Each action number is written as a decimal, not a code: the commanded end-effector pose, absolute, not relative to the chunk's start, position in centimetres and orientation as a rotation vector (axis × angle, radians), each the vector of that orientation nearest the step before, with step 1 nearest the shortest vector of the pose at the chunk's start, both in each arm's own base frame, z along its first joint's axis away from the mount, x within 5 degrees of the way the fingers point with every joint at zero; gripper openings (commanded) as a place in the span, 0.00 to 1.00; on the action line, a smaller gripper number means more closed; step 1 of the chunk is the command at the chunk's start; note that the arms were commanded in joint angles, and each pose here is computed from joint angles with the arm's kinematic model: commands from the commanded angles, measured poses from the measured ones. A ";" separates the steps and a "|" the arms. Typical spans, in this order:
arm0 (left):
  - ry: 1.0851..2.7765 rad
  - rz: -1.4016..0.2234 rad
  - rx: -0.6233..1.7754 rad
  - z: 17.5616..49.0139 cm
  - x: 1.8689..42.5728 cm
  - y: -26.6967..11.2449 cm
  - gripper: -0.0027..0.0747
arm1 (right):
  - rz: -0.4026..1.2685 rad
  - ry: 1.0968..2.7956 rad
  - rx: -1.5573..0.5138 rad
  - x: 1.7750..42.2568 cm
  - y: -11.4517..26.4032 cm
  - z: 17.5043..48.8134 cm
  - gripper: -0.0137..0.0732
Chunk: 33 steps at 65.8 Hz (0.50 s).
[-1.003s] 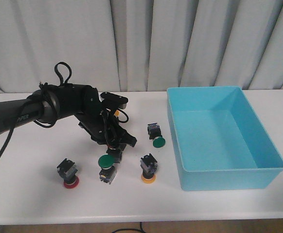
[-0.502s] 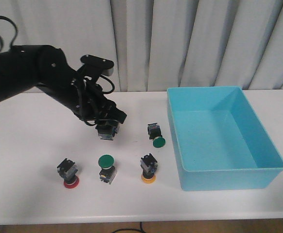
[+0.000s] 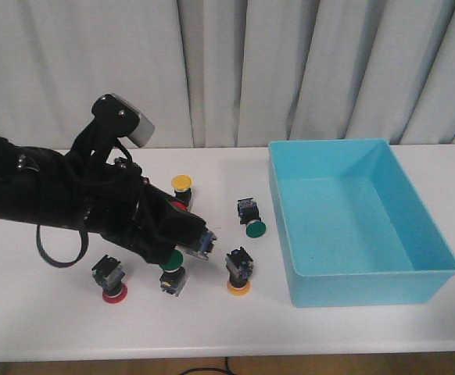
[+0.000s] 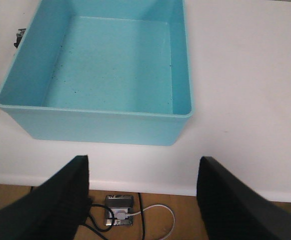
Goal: Pick red and yellow buttons and place in box
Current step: 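Grasp the red-capped button with the left gripper and lift it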
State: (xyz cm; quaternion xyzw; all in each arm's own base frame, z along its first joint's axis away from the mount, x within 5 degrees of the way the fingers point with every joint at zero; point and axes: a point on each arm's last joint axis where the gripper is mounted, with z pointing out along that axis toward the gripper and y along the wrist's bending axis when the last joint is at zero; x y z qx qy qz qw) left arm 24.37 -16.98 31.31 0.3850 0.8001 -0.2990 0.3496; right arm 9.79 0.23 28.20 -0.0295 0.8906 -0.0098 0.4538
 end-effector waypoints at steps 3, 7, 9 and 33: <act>1.856 -0.902 1.014 33.5 23.4 -17.7 0.27 | -0.037 2.117 -0.076 10.4 0.2 29.5 0.70; 1.798 -0.928 1.067 33.5 23.0 -17.9 0.27 | -0.036 2.118 -0.075 10.4 0.2 29.5 0.70; 1.763 -0.927 1.101 33.6 22.9 -18.0 0.27 | -0.036 2.118 -0.075 10.4 0.2 29.5 0.70; 1.588 -0.928 1.324 33.7 21.8 -18.3 0.27 | 0.068 2.135 -0.283 11.8 1.7 29.9 0.70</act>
